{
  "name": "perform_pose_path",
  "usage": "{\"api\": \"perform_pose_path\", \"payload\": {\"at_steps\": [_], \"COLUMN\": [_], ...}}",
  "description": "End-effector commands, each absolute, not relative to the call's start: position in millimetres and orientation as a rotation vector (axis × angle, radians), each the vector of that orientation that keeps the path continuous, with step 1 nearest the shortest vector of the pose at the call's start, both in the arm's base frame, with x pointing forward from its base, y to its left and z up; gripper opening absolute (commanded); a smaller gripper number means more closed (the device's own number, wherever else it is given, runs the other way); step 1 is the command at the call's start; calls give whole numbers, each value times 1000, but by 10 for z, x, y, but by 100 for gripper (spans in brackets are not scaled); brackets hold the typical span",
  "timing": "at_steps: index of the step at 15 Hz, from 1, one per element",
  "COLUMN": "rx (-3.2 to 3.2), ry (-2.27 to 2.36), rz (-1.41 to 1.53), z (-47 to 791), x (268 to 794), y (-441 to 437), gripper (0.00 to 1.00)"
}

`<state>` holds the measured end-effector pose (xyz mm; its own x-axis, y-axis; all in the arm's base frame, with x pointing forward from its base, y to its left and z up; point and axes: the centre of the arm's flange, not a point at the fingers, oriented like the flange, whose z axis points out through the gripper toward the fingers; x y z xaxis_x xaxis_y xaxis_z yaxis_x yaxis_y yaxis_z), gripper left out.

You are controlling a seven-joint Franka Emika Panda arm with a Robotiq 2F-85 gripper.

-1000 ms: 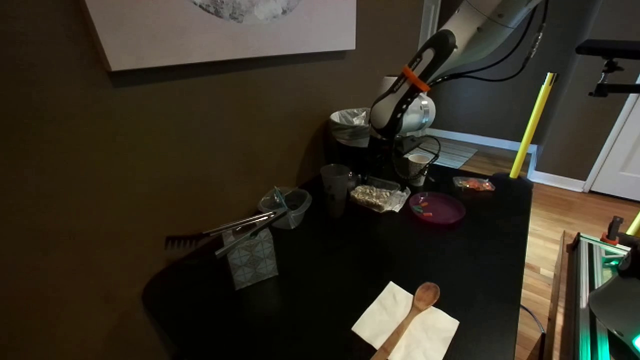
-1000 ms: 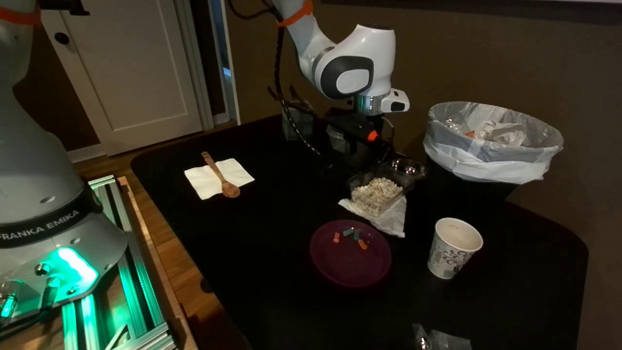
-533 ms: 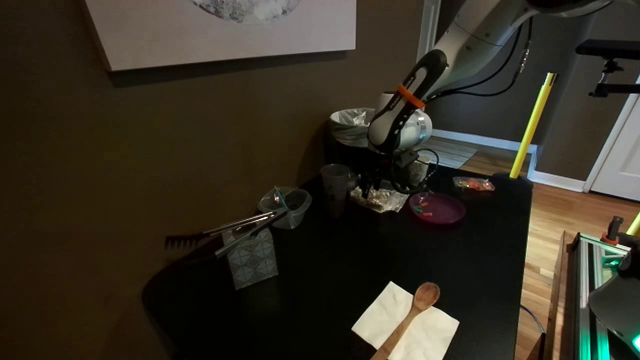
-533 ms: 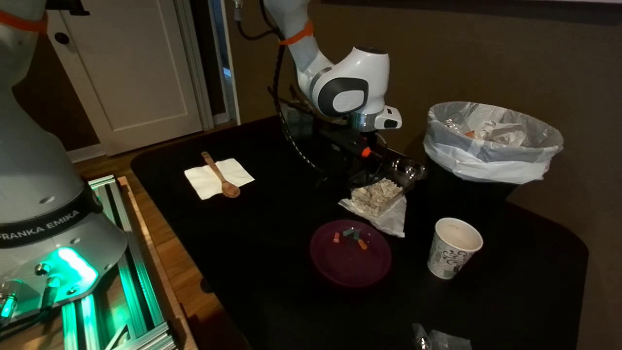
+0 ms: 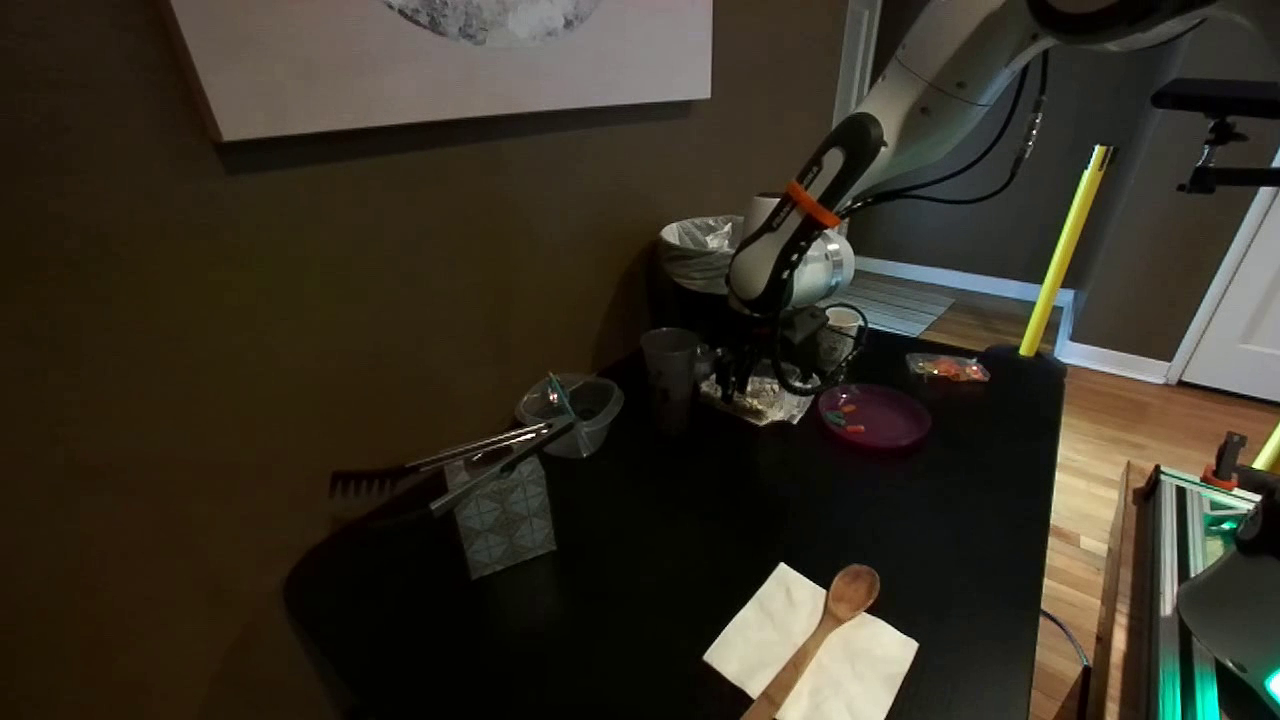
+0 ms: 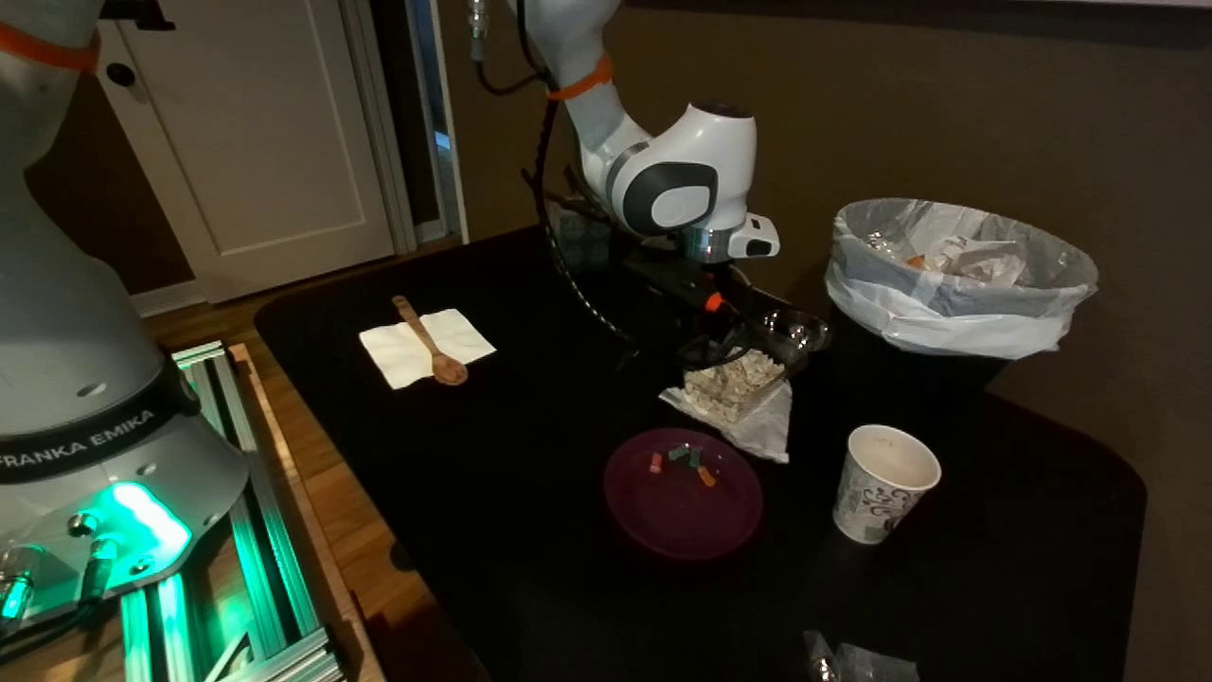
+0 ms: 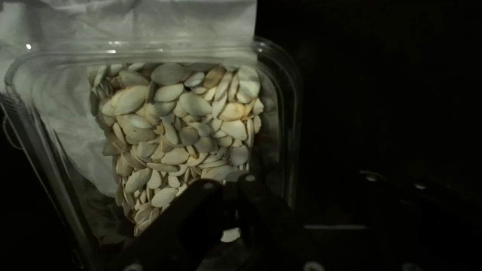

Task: Put the clear container on the purple plate.

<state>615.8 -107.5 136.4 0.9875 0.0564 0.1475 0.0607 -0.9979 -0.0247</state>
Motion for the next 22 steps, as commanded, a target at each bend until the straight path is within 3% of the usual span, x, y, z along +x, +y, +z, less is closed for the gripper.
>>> {"api": "perform_pose_path", "payload": {"at_steps": [1,7,10,12,13,16,22], "rx": [-3115,-3126,-3137,-3139,-3141,-3145,-3155], "ry": [-98,-115,-114,-106,-99,-80,-78], "rz": [-252,-259,-272,-277,-278,-283,-339], "z": [1239,1197,1187,1188,1185,1197,1508], "x": [6252,6315,6346,6359,6362,6358,6261], "y": [-1096,-1077,-1078,-1083,-1084,-1080,-1057], "gripper": [47,39,13,1,4,0,2]}}
